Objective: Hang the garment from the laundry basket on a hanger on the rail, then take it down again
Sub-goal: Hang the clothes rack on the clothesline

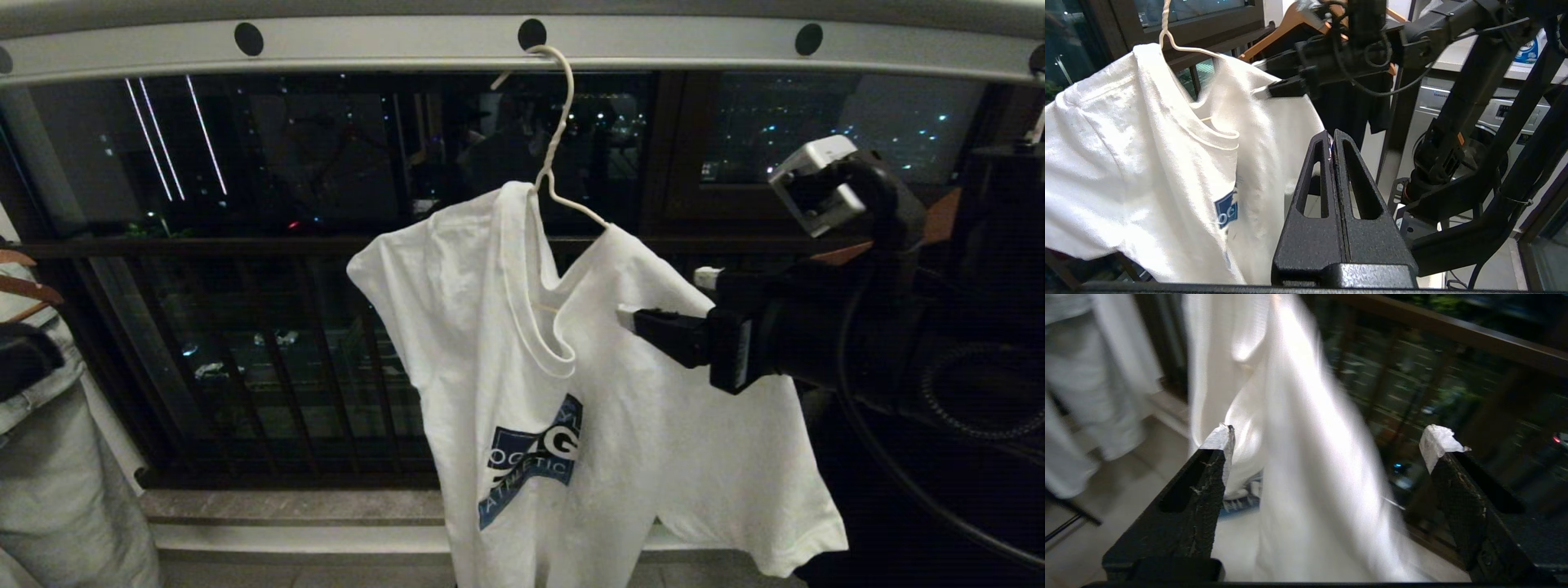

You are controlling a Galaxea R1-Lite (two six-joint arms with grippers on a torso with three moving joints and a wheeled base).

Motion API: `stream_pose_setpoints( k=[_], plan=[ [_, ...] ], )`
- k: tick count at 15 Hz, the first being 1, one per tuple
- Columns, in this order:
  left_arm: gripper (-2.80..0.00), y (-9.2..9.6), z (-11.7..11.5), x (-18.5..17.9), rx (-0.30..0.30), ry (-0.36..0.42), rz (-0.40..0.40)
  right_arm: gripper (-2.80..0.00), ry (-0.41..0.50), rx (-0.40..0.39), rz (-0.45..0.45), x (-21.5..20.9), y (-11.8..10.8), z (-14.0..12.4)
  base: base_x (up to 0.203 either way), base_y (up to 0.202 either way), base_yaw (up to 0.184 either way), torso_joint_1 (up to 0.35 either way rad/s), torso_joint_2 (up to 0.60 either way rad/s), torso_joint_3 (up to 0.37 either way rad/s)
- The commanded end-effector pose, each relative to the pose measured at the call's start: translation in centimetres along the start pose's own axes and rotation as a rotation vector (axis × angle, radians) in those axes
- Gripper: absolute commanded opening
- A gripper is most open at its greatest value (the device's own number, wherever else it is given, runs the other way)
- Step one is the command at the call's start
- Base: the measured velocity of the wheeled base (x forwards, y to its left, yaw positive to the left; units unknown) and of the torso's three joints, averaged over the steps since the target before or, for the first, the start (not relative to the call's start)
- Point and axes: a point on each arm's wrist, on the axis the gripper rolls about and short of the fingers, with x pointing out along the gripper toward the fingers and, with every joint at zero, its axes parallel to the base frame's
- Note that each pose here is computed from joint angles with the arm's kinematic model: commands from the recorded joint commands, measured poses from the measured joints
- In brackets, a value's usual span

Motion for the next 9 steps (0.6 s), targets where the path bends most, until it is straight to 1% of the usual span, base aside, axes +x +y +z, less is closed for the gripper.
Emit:
stream_pose_setpoints(
  k=[1, 4, 6, 8, 9],
  plan=[
    [-2.8, -0.1, 0.0, 0.0, 0.003, -0.001, -0.005, 0.0, -0.017, 0.007, -0.042, -2.7, -1.3, -0.4, 0.0, 0.0, 0.0, 0.0, 0.0, 0.0],
    [-2.8, -0.1, 0.0, -0.1, 0.005, -0.002, -0.008, 0.0, -0.026, 0.016, -0.086, -4.1, -2.3, -0.7, 0.0, 0.0, 0.0, 0.0, 0.0, 0.0],
    [-2.8, -0.2, 0.0, -0.1, 0.005, -0.003, -0.009, 0.0, -0.032, 0.016, -0.089, -4.4, -2.4, -0.7, 0.0, 0.0, 0.0, 0.0, 0.0, 0.0],
    [-2.8, -0.3, 0.1, -0.2, 0.009, -0.005, -0.01, 0.0, -0.061, 0.018, -0.098, -5.4, -2.6, -0.2, 0.0, 0.0, 0.0, 0.0, 0.0, 0.0],
    [-2.8, -0.3, 0.1, -0.2, 0.008, -0.005, -0.01, -2.8, -0.07, 0.018, -0.099, -5.7, -2.6, -0.1, 0.0, 0.0, 0.0, 0.0, 0.0, 0.0]
  ],
)
